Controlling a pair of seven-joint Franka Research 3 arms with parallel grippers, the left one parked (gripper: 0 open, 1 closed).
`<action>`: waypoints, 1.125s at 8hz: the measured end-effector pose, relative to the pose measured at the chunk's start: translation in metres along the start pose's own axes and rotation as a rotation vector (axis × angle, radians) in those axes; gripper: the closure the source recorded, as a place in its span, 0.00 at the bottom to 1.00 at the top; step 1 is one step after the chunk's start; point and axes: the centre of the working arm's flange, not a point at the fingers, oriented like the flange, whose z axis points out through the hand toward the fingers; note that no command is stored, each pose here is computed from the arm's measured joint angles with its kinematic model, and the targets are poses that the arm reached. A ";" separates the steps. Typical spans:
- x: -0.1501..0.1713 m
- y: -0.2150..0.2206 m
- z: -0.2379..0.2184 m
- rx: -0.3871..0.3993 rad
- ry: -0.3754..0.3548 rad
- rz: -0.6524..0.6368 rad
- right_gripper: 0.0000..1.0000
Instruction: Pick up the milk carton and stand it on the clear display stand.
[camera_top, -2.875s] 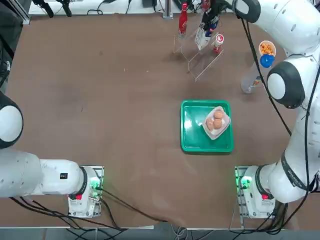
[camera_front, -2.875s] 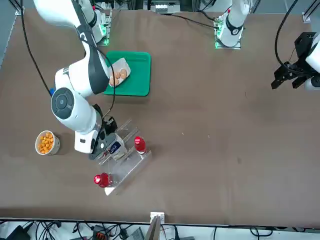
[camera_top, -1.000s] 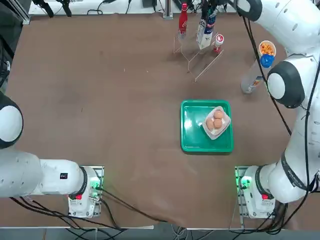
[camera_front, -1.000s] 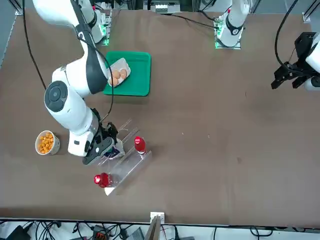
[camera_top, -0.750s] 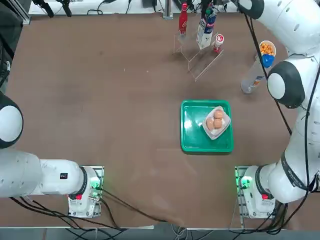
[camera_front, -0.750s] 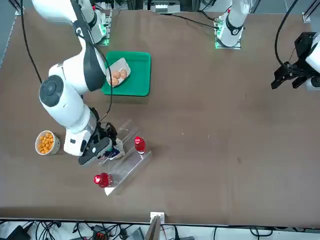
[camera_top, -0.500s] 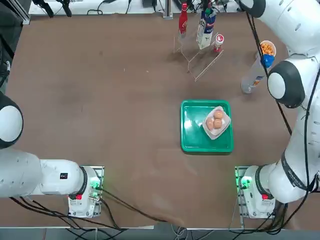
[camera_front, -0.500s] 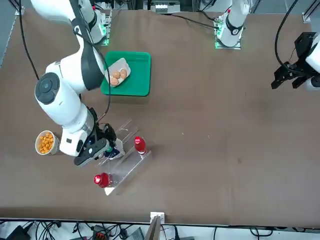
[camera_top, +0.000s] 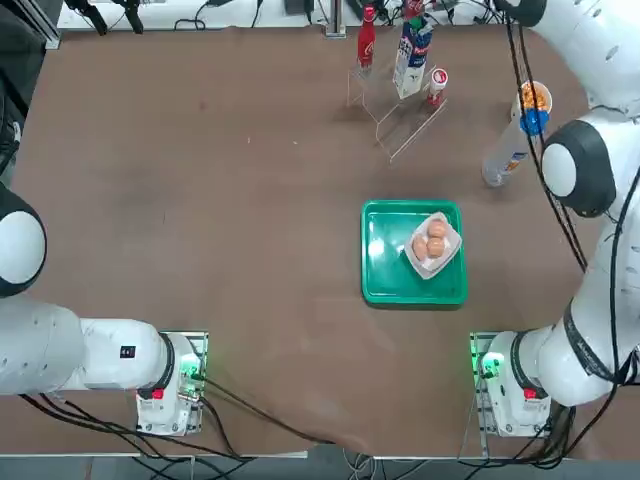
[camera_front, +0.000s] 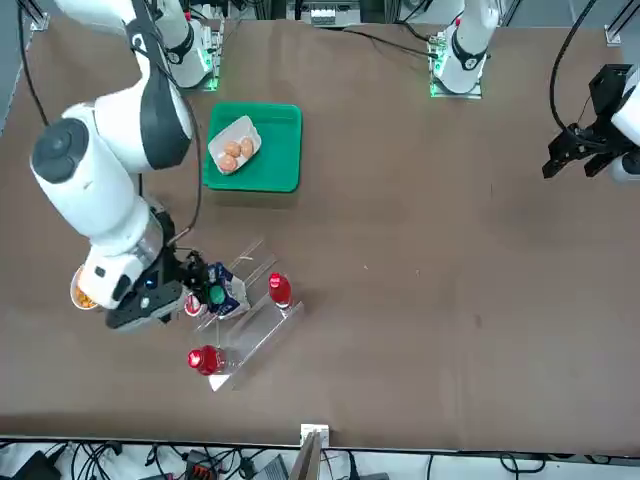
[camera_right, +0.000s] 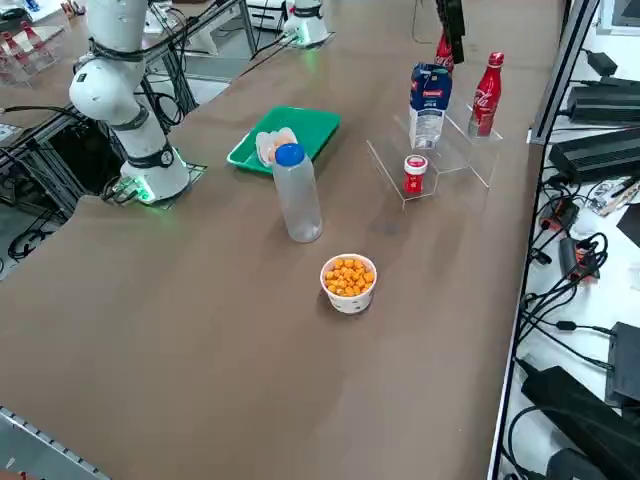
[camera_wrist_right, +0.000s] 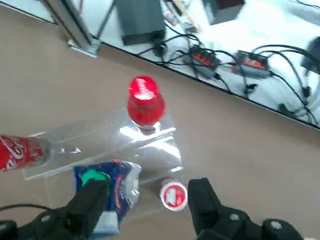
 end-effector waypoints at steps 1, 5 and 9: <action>-0.006 0.011 -0.026 -0.015 -0.015 0.051 0.02; -0.055 0.070 -0.109 -0.057 -0.119 0.218 0.00; -0.129 0.119 -0.122 -0.028 -0.201 0.310 0.00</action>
